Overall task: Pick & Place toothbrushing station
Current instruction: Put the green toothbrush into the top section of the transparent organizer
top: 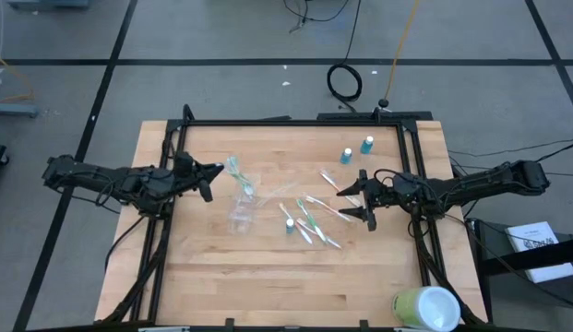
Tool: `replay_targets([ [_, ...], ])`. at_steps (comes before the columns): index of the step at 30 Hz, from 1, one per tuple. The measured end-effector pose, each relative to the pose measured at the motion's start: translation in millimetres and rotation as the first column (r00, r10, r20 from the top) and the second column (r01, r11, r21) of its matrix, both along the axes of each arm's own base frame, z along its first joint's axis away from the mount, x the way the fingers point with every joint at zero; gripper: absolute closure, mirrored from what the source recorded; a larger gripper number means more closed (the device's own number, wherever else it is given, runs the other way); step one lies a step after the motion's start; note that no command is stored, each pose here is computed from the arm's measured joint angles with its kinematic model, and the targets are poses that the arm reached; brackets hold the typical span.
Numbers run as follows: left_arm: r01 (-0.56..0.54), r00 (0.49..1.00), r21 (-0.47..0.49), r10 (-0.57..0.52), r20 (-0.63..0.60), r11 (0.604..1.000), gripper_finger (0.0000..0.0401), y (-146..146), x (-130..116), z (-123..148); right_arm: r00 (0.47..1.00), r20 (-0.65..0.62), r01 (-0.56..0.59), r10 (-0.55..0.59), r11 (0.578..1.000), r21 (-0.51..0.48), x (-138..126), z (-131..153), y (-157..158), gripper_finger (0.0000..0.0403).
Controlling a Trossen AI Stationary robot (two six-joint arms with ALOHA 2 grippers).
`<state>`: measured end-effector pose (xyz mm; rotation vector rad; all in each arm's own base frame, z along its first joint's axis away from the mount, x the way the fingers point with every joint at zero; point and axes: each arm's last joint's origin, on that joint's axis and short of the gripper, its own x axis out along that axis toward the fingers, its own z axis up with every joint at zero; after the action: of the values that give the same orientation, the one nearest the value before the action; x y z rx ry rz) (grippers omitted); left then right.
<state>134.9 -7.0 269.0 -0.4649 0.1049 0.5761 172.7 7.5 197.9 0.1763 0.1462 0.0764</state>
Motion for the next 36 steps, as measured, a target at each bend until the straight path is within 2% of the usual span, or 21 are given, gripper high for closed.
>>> replay_targets([
  [5, 0.021, 1.0, -0.025, -0.021, 0.018, 0.999, 0.0385, 0, -1, 1, 1.0, -0.001, 0.0, 0.0, 1.0, 0.0, 0, 0, 0, 0.0151],
  [18, 0.03, 0.999, -0.043, -0.028, 0.037, 0.999, 0.0395, 2, -15, 4, 1.0, -0.006, 0.0, 0.0, 1.0, 0.0, 0, -1, 0, 0.0151],
  [26, -0.014, 0.998, -0.108, 0.007, -0.063, 0.994, 0.0394, 3, -18, -10, 1.0, -0.007, 0.0, 0.0, 1.0, 0.0, 0, -1, 0, 0.0151],
  [32, -0.029, 0.995, -0.117, 0.017, -0.099, 0.993, 0.0385, 1, -11, -14, 1.0, -0.008, 0.0, 0.0, 1.0, 0.0, 0, -1, 0, 0.0151],
  [36, -0.038, 0.99, -0.114, 0.022, -0.138, 0.993, 0.0394, 0, -4, -19, 1.0, -0.008, 0.002, -0.002, 1.0, 0.007, 0, -1, 0, 0.0151],
])
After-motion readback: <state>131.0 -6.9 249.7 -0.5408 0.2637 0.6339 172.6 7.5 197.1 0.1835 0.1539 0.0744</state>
